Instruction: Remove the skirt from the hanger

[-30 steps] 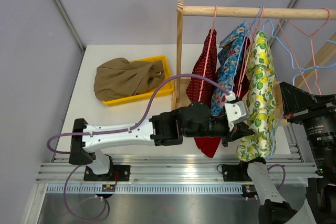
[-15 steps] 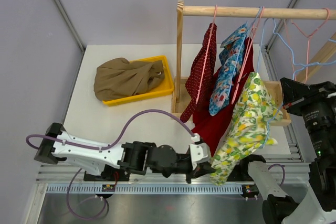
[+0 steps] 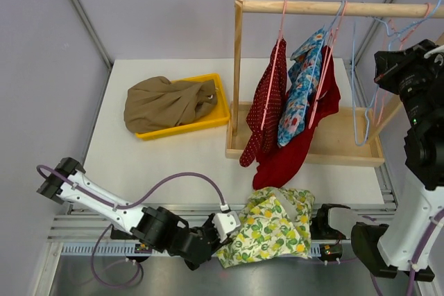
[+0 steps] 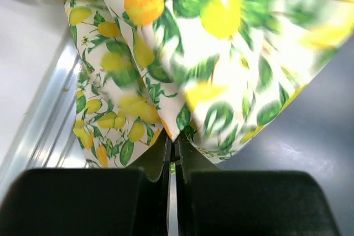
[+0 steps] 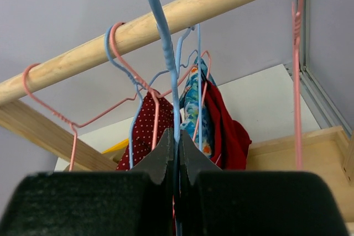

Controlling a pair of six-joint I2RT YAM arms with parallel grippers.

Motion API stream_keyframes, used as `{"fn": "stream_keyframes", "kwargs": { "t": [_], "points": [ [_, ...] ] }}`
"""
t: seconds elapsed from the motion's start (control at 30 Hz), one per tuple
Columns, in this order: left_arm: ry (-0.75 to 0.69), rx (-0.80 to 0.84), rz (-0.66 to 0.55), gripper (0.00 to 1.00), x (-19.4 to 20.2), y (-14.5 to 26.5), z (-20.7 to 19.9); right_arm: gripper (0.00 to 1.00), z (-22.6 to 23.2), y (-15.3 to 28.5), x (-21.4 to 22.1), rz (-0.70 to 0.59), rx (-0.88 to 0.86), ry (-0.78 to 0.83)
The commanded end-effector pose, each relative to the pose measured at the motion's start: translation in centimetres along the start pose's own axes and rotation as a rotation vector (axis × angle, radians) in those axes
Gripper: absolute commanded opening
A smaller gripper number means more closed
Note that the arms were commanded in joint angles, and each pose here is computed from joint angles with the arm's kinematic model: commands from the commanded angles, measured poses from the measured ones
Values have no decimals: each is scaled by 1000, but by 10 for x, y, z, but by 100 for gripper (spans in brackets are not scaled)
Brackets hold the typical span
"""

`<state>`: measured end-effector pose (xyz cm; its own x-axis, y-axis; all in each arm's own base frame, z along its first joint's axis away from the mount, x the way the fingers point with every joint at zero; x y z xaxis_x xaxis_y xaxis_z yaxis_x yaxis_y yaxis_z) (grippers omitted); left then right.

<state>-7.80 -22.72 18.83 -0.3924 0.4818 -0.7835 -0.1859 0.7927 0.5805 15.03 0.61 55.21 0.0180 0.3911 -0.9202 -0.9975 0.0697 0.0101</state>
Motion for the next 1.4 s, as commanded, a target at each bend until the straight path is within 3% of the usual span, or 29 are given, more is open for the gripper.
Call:
{"fn": "stream_keyframes", "kwargs": {
  "t": [0.0,0.27,0.37,0.63,0.7,0.83,0.87,0.93,0.97,1.0,1.03,1.1,1.23,1.27,1.3,1.37],
  "points": [
    [96,-125,-155,0,-30,22,9,0,5,-22,-24,-150,-27,52],
    [-24,-453,-298,0,-99,60,69,0,-7,-97,7,-63,-10,80],
    [-63,-455,-371,0,-132,80,87,0,-11,-113,17,-29,-5,79],
    [-145,-730,-519,0,-231,142,169,0,-28,-115,52,47,42,84],
    [-108,-833,-570,0,-254,164,197,0,-33,-111,63,70,54,78],
    [-38,-948,-594,0,-300,171,256,0,-38,-107,76,100,66,71],
    [-3,-1010,-590,0,-305,181,278,5,-40,-105,79,110,74,68],
    [61,-1025,-595,0,-325,182,307,45,-41,-102,80,111,81,73],
    [97,-1069,-591,0,-324,191,325,60,-40,-99,78,104,82,76],
    [128,-1067,-596,0,-324,190,335,85,-41,-97,78,99,92,81],
    [144,-1051,-589,0,-323,187,344,93,-42,-94,74,87,102,90],
    [198,-1065,-543,0,-308,175,367,99,-42,-85,67,55,134,90],
    [339,-1081,-453,0,-259,141,386,100,-34,-64,50,1,111,85],
    [367,-1078,-431,10,-245,133,387,99,-29,-53,39,-36,94,80],
    [421,-1073,-394,60,-221,120,387,99,-27,-48,34,-53,81,73],
    [464,-1068,-377,99,-203,112,384,99,-18,-32,20,-103,42,59]
  ]
}}
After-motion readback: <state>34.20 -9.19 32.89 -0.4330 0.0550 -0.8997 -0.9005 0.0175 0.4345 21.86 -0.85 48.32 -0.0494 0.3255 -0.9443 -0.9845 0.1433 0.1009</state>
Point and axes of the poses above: each gripper's point midway between its finger pads, its own y axis back along the fingers, its own z axis along the line the jaws close on, x = y × z, the point moved 9 cm from there along y, back along the fingers, and after that the axes turned 1 degree about y, right-handed, at the moved point
